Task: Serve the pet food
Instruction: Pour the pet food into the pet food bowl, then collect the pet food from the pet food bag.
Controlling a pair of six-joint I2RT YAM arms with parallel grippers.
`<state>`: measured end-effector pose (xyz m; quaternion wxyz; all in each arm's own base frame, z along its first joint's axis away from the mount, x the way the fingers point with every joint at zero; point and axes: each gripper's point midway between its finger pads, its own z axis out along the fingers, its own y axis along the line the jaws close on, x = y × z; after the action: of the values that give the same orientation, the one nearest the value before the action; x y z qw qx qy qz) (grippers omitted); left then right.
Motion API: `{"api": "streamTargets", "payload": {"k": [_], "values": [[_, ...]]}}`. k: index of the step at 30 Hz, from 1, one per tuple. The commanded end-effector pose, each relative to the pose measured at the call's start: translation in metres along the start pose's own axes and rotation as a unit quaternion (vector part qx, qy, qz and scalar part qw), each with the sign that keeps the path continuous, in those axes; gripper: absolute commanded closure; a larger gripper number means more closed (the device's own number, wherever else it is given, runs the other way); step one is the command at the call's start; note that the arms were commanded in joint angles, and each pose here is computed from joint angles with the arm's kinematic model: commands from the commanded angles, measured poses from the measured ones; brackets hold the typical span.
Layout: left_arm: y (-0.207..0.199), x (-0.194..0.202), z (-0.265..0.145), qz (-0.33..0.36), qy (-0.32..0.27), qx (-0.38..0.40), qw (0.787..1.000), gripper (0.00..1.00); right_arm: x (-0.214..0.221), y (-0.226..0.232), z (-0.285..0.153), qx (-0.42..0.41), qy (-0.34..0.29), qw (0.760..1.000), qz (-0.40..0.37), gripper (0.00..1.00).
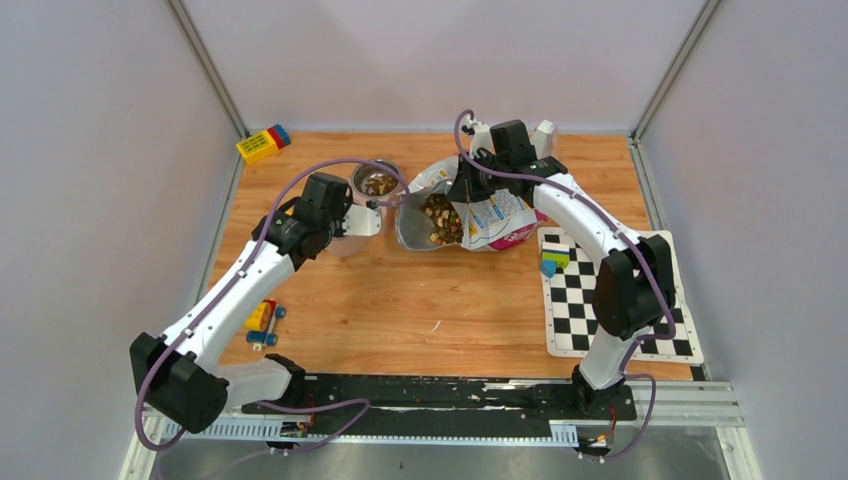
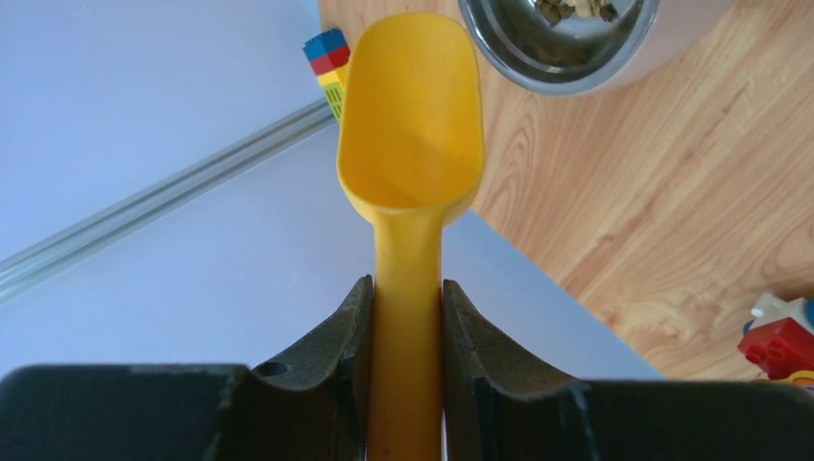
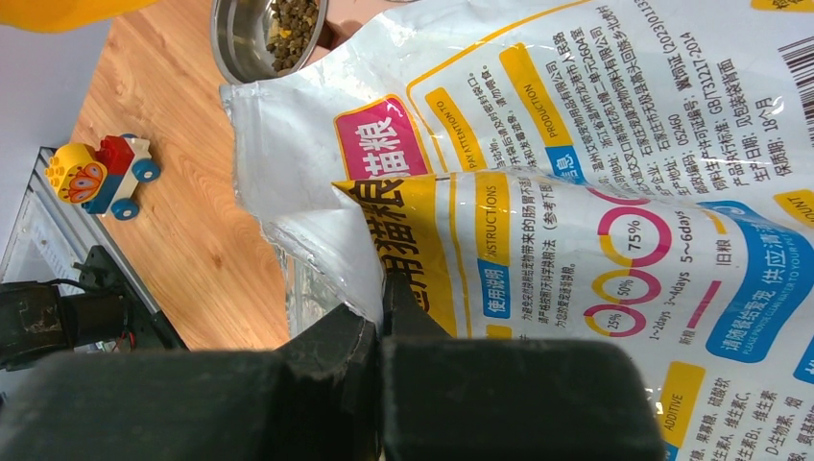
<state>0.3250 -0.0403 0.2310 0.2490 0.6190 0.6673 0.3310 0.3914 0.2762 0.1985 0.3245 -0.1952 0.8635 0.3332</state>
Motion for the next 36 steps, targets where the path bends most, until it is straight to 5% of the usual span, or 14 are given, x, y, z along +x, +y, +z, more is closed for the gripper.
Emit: {"api": "streamTargets", "payload": {"k": [1,8,15,23,27,36], "values": [[0.001,-0.006,-0.007,-0.032,-0.022,-0.001,0.999,1.0,-0.018,0.02,-0.025,-0.014,-0.032,0.999,-0.023,1.0],[0.002,-0.027,-0.023,-0.135,-0.099,0.027,0.986,1.0,-0.019,0.021,-0.026,-0.014,-0.034,0.999,-0.025,1.0],[0.024,-0.018,-0.042,-0.276,-0.168,0.024,0.946,1.0,-0.02,0.024,-0.029,-0.016,-0.038,0.999,-0.027,1.0],[0.009,-0.079,-0.117,-0.267,-0.38,0.15,0.873,1.0,-0.018,0.022,-0.024,-0.02,-0.031,0.999,-0.02,1.0],[0.006,-0.092,-0.115,-0.228,-0.362,0.145,0.892,1.0,-0.018,0.021,-0.023,-0.018,-0.031,0.999,-0.021,1.0],[0.004,-0.126,-0.115,-0.21,-0.373,0.19,0.884,1.0,-0.017,0.02,-0.022,-0.016,-0.03,0.999,-0.021,1.0]]}}
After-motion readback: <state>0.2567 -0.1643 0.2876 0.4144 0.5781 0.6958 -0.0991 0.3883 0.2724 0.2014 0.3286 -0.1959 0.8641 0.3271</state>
